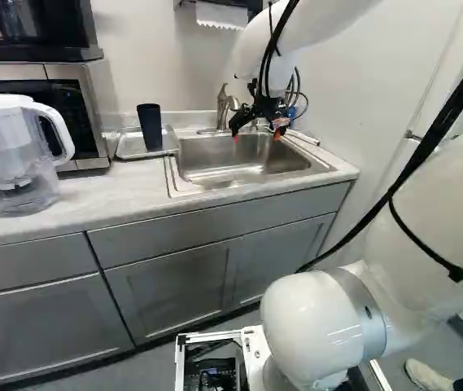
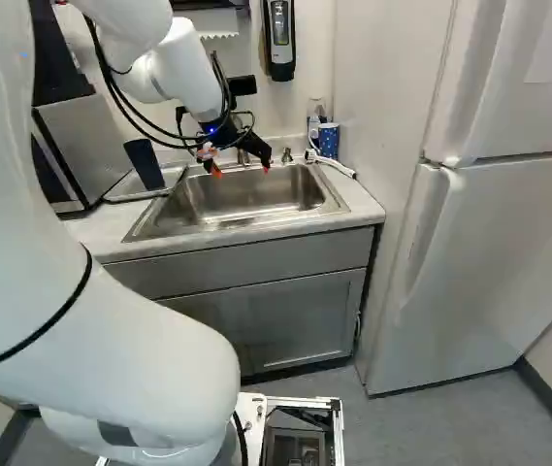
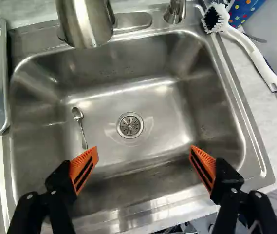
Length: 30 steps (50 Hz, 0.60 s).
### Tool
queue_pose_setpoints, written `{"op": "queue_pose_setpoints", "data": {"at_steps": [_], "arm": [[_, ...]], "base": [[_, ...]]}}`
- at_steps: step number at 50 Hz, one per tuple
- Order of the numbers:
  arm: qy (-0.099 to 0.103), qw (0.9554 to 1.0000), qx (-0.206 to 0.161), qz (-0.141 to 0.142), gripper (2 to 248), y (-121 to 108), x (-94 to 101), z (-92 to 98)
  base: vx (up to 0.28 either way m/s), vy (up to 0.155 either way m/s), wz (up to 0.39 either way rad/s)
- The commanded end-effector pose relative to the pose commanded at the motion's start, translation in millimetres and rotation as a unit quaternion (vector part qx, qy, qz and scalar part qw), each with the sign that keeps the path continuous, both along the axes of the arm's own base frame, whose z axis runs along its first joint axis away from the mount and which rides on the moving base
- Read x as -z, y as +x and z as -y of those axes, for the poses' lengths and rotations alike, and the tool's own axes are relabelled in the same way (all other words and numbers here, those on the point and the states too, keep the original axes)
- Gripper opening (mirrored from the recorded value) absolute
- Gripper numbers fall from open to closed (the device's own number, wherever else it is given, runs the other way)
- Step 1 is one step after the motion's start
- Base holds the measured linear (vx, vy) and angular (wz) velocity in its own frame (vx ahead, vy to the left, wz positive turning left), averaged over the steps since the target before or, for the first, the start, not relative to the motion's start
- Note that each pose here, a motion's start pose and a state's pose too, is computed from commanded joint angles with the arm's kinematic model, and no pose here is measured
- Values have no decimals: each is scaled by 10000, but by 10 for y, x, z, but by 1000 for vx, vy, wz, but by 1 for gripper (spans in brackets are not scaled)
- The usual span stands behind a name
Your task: Rinse the cup and place it in the tray
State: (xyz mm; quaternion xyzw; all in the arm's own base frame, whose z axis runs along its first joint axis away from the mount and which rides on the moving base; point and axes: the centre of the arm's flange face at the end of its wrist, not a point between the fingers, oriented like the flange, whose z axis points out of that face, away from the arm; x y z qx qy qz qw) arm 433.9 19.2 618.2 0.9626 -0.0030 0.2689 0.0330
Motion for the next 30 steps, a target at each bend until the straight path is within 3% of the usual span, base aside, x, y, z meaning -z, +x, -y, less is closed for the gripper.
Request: {"op": "queue_pose_setpoints", "data": {"at_steps": [30], "arm": [[0,10000,0,0,247,0,0,0]], "base": [[0,0,0]]}}
